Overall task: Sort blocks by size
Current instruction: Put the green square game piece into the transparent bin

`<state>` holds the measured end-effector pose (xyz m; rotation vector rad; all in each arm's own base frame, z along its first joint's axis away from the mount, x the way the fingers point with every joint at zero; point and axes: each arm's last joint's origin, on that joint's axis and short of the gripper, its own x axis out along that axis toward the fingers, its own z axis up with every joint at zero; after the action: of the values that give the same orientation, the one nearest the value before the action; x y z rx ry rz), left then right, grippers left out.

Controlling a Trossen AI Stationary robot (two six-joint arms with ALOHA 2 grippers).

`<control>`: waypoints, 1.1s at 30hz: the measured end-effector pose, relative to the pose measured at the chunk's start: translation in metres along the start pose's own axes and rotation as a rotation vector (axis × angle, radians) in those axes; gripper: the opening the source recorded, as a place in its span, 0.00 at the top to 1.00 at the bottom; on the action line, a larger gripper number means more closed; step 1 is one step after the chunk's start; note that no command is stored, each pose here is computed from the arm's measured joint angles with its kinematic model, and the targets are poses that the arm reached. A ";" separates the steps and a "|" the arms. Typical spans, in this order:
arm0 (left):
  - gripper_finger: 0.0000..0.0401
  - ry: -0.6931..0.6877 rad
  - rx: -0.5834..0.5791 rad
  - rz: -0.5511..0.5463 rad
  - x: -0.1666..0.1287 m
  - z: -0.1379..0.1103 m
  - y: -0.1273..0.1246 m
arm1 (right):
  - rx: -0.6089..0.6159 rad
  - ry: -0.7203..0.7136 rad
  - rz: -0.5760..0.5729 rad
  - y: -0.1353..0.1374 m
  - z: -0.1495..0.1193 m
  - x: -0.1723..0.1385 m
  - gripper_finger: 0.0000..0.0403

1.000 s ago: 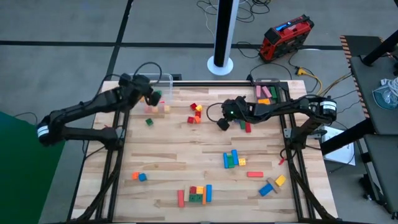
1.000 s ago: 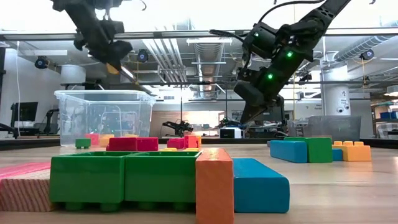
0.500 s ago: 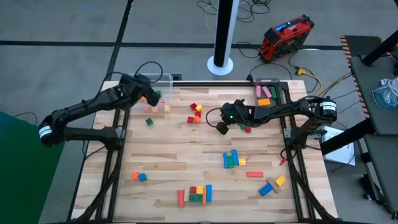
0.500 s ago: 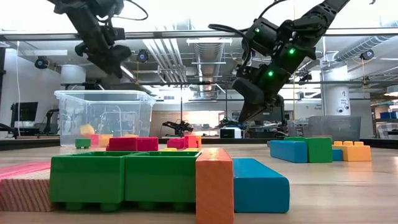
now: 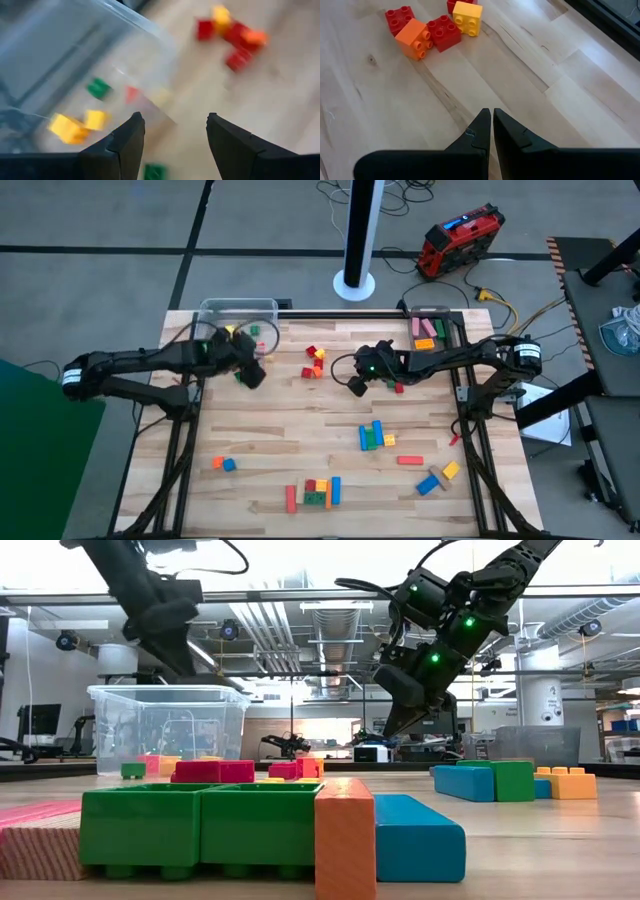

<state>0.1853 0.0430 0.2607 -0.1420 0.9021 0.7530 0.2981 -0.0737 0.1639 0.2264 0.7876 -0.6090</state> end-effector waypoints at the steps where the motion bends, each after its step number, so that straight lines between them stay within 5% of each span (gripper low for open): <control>1: 0.54 0.022 0.034 -0.024 -0.001 -0.004 -0.005 | -0.002 0.000 0.000 0.000 0.000 0.000 0.97; 7: 0.74 0.089 0.256 -0.089 0.009 -0.039 -0.029 | -0.016 -0.002 -0.008 0.000 0.000 0.000 0.97; 12: 0.97 0.146 0.136 -0.008 0.028 -0.065 -0.023 | -0.020 -0.002 -0.008 0.000 0.000 0.000 0.97; 21: 1.00 0.187 -0.119 0.146 0.053 -0.078 -0.004 | -0.021 -0.002 -0.008 0.000 0.000 0.000 0.97; 33: 1.00 0.208 -0.104 0.236 0.076 -0.086 -0.007 | -0.016 -0.002 -0.008 0.000 0.000 0.000 0.97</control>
<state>0.1625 0.0428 0.1480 -0.2109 1.0897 1.0184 0.2980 -0.0739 0.1637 0.2084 0.7910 -0.6101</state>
